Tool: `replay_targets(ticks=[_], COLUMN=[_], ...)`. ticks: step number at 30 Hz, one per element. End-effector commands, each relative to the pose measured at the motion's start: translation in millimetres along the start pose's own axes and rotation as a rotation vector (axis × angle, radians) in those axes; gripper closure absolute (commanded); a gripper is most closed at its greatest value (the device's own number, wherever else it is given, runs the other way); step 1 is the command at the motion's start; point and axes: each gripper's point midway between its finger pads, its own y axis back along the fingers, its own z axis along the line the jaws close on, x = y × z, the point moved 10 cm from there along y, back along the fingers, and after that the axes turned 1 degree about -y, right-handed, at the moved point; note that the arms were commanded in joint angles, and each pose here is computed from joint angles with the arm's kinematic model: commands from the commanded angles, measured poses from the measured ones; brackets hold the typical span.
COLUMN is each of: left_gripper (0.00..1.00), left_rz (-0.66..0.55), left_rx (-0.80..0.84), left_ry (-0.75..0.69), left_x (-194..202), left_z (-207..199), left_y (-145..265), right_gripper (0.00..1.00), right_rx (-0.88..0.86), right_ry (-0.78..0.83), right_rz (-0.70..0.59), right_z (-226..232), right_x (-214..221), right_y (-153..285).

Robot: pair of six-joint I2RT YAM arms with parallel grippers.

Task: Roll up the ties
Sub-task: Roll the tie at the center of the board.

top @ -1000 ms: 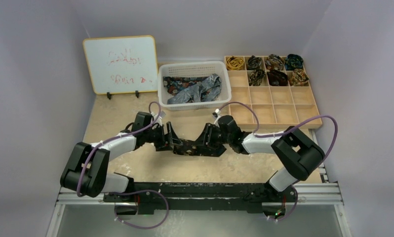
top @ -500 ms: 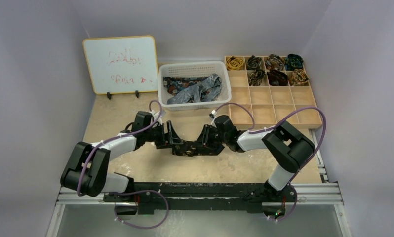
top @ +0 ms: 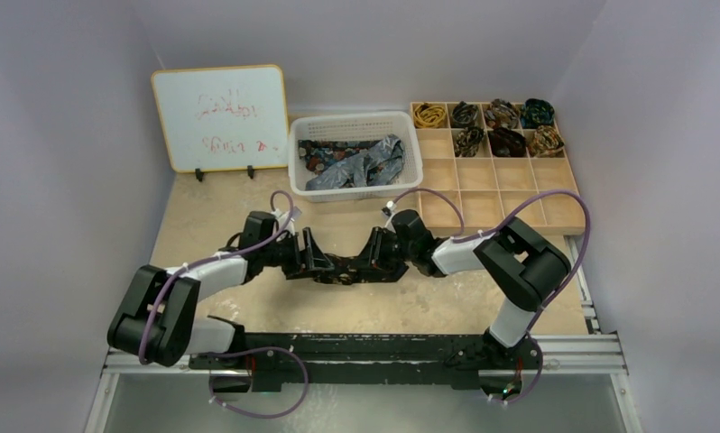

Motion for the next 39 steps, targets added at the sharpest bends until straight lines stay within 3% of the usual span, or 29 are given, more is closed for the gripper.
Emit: replay_targets(ticks=[1, 18, 30, 39], left_gripper=[0.29, 0.41, 0.56, 0.67], left_rz=[-0.005, 0.018, 0.09, 0.12], left_rx=[0.002, 0.099, 0.216, 0.149], left_ry=[0.031, 0.041, 0.002, 0.074], left_x=[6.8, 1.3, 7.0, -5.9], left_z=[0.7, 3.0, 3.9, -3.9], left_y=[4.9, -8.6, -11.3, -11.6], right_gripper=[0.7, 0.7, 0.69, 0.65], right_rx=[0.018, -0.013, -0.007, 0.006], right_ry=[-0.02, -0.026, -0.013, 0.05], right_rz=[0.004, 0.012, 0.012, -0.024], right_z=[-8.6, -9.6, -8.4, 1.1], right_x=[4.0, 8.6, 8.0, 2.3], right_y=[-0.5, 1.7, 2.6, 10.0])
